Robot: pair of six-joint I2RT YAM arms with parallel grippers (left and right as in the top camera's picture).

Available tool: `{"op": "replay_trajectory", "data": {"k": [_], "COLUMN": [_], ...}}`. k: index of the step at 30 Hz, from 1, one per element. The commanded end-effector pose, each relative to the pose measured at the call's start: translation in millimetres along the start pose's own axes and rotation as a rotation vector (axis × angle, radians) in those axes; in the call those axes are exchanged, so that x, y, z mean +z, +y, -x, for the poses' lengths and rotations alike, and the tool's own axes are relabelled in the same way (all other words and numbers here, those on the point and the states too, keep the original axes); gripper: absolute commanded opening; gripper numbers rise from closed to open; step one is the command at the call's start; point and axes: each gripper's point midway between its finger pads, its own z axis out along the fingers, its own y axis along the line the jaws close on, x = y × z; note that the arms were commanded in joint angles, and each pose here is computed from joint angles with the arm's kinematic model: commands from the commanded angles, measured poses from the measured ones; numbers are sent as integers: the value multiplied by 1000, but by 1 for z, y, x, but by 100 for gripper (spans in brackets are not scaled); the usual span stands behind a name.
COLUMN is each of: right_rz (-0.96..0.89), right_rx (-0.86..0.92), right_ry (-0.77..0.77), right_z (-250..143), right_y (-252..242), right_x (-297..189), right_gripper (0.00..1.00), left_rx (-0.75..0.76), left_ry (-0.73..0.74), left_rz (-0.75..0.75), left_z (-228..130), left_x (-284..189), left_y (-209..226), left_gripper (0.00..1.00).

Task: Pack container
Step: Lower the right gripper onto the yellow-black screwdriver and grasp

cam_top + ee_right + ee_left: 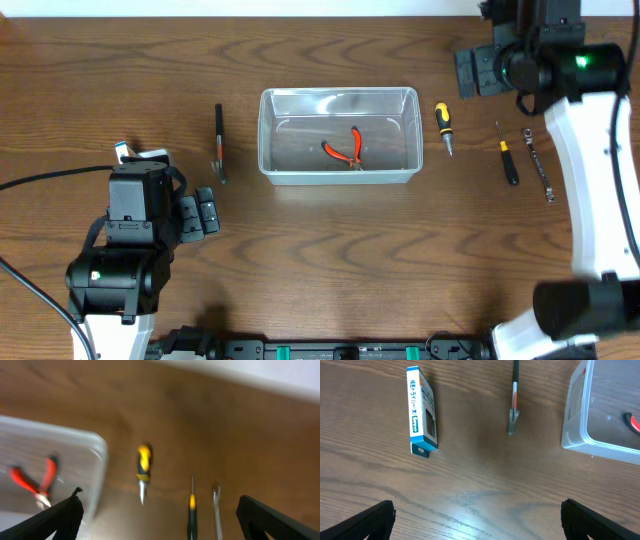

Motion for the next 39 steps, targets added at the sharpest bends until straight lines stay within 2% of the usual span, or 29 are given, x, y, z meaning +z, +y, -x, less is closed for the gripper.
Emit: {"op": "replay_trajectory", "data": {"k": [1,8,18,25,39], "right_rz": [19,105,138,155,169], "right_rx": [64,20,-23,-89,-93], "right_ry": [170,334,443,449,517], "right_z": [-34,-69,-102,-109,-135], "right_y": [-9,0,14,19,23], "right_x": [55,122,187,209,237], "right_gripper": [99,99,99,99,99], "left_rx": [-2,-2,-2,-2,-2], "left_ry": [-17,-17,-17,-16,-17], "left_rz": [7,7,7,7,7], "left_z": [5,5,5,5,5], "left_x": [-5,-5,-5,-5,-5], "left_y": [1,1,1,1,1], "left_gripper": [98,98,98,98,98]}}
